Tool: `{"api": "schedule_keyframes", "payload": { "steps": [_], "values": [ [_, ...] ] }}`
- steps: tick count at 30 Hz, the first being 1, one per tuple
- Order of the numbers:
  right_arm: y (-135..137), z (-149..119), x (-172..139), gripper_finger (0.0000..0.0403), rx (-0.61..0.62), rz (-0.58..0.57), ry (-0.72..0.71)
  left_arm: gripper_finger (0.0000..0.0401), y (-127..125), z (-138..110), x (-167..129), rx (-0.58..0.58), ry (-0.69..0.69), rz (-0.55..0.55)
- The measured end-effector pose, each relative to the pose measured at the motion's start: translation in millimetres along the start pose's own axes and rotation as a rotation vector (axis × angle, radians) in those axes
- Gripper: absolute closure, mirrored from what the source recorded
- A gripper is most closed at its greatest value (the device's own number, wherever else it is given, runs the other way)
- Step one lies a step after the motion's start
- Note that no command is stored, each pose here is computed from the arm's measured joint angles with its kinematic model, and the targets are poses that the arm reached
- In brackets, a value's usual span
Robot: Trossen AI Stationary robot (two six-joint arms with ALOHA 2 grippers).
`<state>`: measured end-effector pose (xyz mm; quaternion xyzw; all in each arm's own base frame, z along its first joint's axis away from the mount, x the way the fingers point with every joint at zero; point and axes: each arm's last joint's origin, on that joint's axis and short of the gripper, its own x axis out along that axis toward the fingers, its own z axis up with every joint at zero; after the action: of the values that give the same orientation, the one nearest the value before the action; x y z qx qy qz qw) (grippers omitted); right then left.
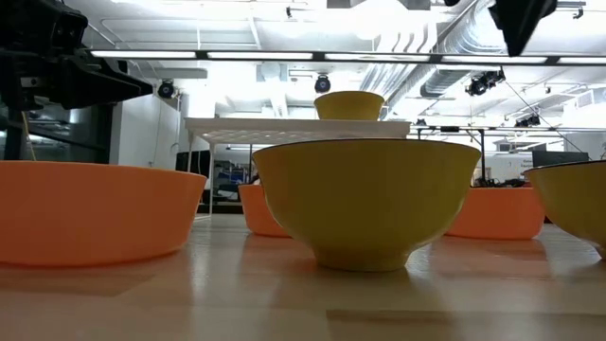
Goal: Pick & Place Mini bowls
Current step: Stack the white patterned bowl on the other white patterned bowl on the shelf
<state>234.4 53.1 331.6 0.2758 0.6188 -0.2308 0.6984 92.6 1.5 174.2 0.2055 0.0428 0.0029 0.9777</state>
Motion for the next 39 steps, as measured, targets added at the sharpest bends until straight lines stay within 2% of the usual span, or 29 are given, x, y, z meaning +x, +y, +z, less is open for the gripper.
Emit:
{"api": "schedule_keyframes", "payload": {
  "steps": [10, 21, 39],
  "values": [
    [16, -22, 31, 0.0254, -0.011, 0.044, 0.079, 0.027, 0, 0, 0, 0.0, 0.0, 0.0],
    [25, -29, 76, 0.0251, -0.042, 0.176, 0.121, 0.027, 0, 0, 0, 0.0, 0.0, 0.0],
    [24, -30, 81, 0.0251, -0.233, 0.181, 0.103, 0.027, 0, 0, 0, 0.0, -0.001, 0.0]
  ]
}}
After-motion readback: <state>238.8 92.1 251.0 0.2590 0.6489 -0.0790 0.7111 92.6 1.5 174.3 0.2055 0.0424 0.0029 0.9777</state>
